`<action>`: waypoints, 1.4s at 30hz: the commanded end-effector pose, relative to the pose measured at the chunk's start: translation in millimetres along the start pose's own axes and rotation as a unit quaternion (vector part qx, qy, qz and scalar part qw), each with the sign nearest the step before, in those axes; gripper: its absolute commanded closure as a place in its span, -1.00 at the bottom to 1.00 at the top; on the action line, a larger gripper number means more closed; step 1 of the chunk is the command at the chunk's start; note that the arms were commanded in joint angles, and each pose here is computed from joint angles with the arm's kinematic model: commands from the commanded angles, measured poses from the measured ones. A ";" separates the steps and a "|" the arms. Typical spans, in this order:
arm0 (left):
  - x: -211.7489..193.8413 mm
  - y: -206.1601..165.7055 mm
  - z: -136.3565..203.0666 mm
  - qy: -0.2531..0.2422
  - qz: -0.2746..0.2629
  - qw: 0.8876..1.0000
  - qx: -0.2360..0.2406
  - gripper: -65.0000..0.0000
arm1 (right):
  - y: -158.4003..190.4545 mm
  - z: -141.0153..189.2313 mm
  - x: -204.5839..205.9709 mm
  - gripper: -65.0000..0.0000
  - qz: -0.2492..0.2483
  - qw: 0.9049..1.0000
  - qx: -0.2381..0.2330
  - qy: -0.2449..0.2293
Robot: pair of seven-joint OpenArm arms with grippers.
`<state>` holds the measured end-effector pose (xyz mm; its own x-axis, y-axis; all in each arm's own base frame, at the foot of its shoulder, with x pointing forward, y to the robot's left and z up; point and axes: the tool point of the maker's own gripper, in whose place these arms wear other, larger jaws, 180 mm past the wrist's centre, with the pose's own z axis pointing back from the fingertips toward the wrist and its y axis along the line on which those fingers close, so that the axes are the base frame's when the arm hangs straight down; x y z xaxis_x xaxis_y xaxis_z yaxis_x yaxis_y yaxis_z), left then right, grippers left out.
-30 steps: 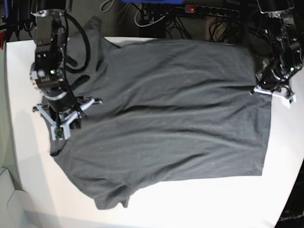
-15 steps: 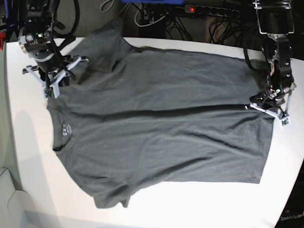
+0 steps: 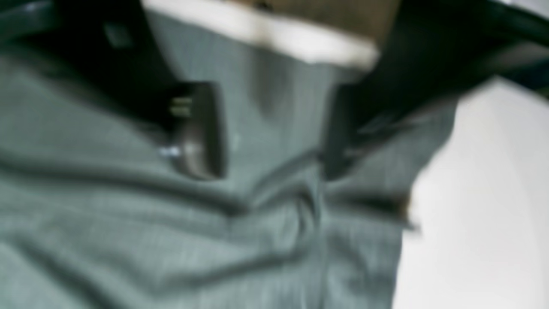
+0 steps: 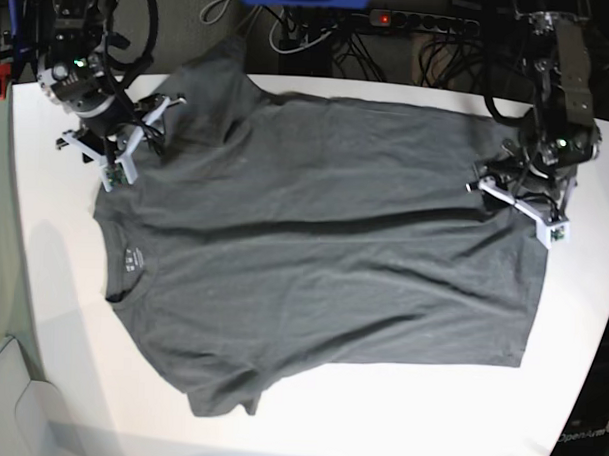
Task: Layout the t-shirt on the table in an organized manner, then fold the t-shirt properly
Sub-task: 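Grasp the shirt shoulder and hem corners with both grippers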
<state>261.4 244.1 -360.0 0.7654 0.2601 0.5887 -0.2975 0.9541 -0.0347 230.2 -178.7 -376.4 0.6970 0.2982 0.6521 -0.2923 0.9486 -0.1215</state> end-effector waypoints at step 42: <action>-70.3 127.8 -24.3 0.035 0.065 0.989 0.125 -1.00 | -0.4 2.6 8.0 0.01 0.023 1.000 0.008 -0.016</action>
<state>188.3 346.5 -426.1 0.7329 0.4068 0.5454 -0.5250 0.8480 0.0730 228.6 -176.6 -377.5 0.6859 0.3392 0.6438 -0.3363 0.9323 -0.1329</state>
